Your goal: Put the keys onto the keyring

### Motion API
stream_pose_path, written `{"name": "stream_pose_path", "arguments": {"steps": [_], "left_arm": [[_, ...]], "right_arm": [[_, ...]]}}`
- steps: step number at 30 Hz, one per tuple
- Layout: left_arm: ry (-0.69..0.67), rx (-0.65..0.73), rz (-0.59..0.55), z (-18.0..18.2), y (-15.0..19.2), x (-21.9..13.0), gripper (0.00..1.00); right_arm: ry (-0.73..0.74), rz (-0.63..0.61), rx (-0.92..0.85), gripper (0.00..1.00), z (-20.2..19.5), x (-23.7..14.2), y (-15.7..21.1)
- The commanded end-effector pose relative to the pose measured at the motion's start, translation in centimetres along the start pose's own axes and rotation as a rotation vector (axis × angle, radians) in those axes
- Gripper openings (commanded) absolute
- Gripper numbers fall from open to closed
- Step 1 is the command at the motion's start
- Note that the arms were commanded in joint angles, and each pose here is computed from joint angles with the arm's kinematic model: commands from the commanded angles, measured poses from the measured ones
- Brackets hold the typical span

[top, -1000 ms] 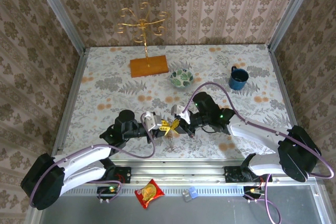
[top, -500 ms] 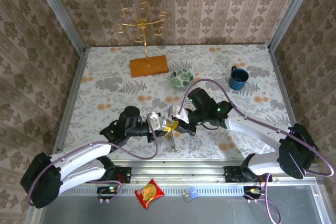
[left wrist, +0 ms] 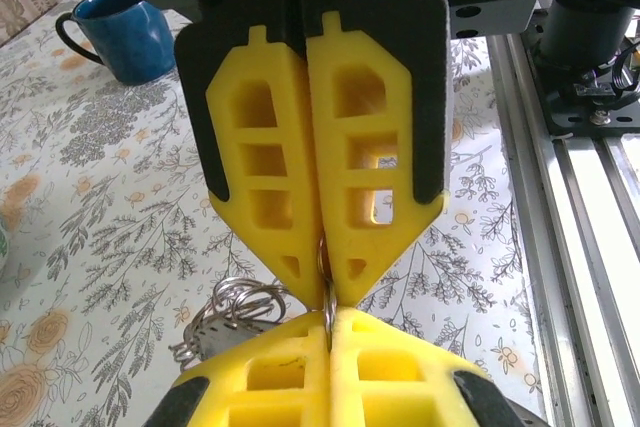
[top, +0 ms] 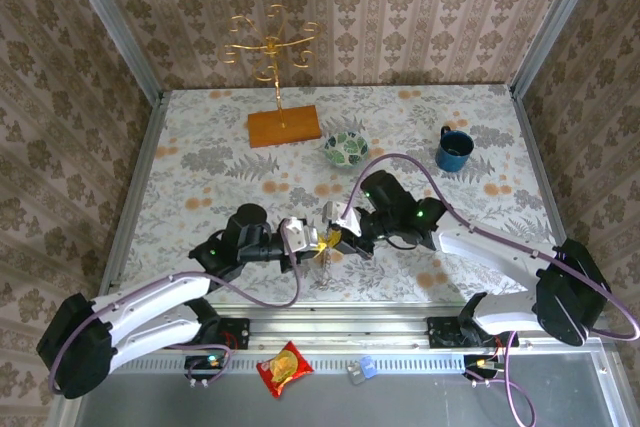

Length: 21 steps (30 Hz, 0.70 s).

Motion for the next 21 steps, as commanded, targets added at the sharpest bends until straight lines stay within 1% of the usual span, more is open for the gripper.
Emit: {"name": "stream_pose_path", "arguments": {"steps": [1, 4, 5, 7, 8, 10, 13, 16, 21], "left_arm": [[-0.056, 0.011, -0.004, 0.4, 0.2, -0.3, 0.00], [-0.058, 0.007, -0.007, 0.3, 0.4, -0.3, 0.00], [-0.059, 0.006, -0.009, 0.4, 0.4, -0.3, 0.00], [-0.057, 0.006, -0.010, 0.3, 0.4, -0.2, 0.00], [-0.057, 0.006, -0.009, 0.3, 0.4, -0.2, 0.00], [-0.057, 0.007, -0.008, 0.3, 0.4, -0.1, 0.00], [-0.061, 0.007, -0.007, 0.3, 0.5, -0.1, 0.00], [-0.058, 0.009, -0.009, 0.2, 0.5, 0.0, 0.00], [-0.058, 0.012, -0.013, 0.3, 0.4, 0.0, 0.00]], "right_arm": [[0.017, 0.020, 0.064, 0.11, 0.0, 0.0, 1.5], [0.011, 0.004, 0.082, 0.12, 0.0, 0.1, 1.5], [0.008, -0.001, 0.084, 0.16, 0.1, 0.1, 1.3], [0.007, -0.016, 0.082, 0.26, 0.1, -0.1, 1.0], [0.007, -0.024, 0.079, 0.29, 0.2, -0.2, 0.8], [0.009, -0.042, 0.074, 0.31, 0.3, -0.5, 0.5], [0.013, -0.053, 0.074, 0.31, 0.4, -0.9, 0.3], [0.016, -0.053, 0.080, 0.27, 0.3, -1.0, 0.5], [0.022, -0.038, 0.095, 0.13, 0.1, -0.5, 0.8]]}}
Point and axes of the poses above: each hand's point on the last joint's axis, 136 mm out from that joint toward the fingers, its own x axis out along the fingers, its own z axis along the line the jaws close on, y = z × x, the point moved 5 cm from there along -x, back along the fingers, and after that the axes turned 7 degrees about x, right-handed, at the moved point
